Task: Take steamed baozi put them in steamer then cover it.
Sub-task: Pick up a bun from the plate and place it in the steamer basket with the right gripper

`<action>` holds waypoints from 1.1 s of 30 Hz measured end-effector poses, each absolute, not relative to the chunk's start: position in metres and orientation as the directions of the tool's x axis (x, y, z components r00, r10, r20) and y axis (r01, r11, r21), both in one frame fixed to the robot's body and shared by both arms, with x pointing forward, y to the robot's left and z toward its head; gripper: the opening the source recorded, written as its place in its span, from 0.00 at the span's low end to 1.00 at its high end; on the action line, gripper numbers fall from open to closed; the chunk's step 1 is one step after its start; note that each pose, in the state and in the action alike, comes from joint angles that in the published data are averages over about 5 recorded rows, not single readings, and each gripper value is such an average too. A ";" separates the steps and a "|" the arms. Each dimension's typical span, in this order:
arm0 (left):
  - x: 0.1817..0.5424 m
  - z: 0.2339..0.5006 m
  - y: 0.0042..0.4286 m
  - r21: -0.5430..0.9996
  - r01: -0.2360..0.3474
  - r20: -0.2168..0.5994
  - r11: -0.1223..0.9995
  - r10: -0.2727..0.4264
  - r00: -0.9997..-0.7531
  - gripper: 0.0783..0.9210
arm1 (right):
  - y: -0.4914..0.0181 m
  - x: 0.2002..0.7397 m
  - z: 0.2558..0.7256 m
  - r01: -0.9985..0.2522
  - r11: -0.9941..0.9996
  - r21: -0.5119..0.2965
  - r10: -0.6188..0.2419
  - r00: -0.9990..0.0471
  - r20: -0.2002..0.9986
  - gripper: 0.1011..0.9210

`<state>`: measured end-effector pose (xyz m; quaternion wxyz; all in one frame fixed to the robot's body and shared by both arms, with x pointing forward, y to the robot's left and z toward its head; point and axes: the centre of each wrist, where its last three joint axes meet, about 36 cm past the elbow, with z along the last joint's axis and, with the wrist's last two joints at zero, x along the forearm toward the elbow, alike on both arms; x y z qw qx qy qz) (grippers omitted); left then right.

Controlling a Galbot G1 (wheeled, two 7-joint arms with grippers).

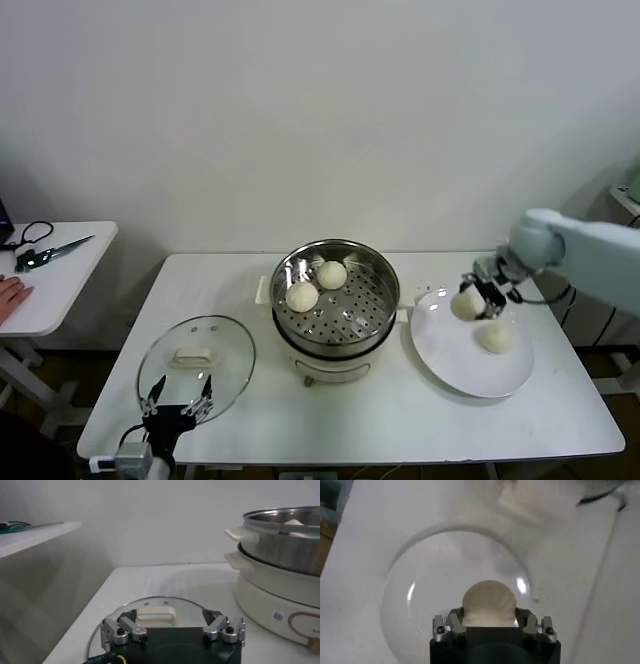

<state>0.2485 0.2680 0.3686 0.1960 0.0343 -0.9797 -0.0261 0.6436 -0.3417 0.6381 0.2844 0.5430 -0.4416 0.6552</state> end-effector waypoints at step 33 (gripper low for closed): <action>0.240 0.375 0.270 0.077 -0.074 0.377 0.994 -0.097 -0.921 0.88 | -0.089 0.594 0.644 -0.070 -0.985 -0.159 -0.148 -0.150 0.978 0.68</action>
